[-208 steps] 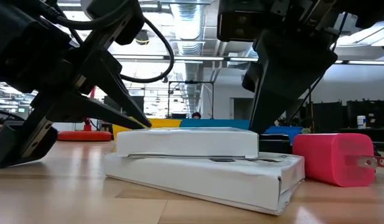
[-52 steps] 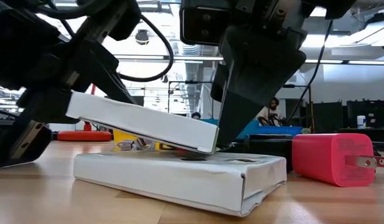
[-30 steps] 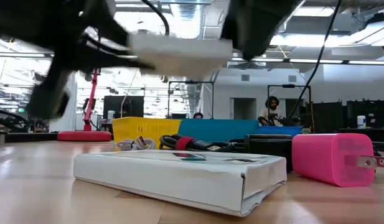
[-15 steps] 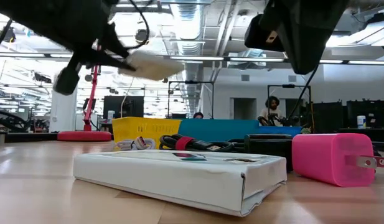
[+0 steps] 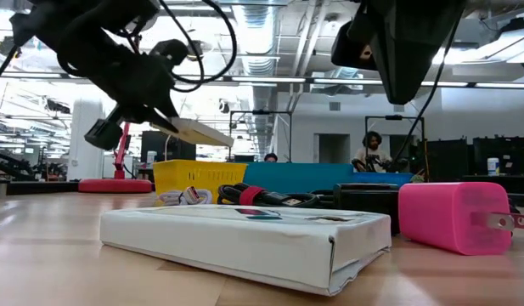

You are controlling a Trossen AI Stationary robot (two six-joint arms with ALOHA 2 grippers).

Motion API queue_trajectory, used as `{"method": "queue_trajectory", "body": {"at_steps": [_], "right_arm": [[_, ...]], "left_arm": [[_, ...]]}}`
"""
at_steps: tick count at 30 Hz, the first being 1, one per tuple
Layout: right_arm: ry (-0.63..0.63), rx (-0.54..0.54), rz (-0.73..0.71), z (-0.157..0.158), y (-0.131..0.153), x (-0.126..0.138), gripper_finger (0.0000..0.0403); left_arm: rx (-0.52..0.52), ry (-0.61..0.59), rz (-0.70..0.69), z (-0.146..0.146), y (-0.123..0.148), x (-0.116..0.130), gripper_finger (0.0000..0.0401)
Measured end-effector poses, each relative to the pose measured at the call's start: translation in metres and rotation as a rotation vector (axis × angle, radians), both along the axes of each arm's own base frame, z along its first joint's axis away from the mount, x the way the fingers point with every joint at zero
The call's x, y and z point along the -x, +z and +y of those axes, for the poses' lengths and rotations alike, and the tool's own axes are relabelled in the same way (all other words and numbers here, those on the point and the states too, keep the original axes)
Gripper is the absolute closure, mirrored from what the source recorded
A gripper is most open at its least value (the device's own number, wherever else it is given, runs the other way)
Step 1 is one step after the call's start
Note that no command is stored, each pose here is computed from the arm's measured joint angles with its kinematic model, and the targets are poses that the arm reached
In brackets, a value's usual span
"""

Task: Pick and place items into bin
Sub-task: Put the top white card reader box into the yellow bin

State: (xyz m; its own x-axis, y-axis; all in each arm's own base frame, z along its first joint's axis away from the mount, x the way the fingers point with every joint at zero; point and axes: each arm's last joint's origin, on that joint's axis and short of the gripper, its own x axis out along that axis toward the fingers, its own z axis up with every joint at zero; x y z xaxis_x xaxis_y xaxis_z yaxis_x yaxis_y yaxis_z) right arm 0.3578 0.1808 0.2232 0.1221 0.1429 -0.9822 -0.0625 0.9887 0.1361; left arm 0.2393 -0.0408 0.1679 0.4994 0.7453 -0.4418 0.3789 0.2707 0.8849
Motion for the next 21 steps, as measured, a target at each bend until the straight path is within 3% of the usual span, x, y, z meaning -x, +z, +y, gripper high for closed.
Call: {"method": "queue_trajectory", "body": {"at_steps": [21], "right_arm": [[0.005,0.000,0.001,0.0030,-0.0001,0.0015,0.0386]], "left_arm": [[0.146,-0.046,0.008,0.0012,-0.0031,-0.0019,0.0374]]}}
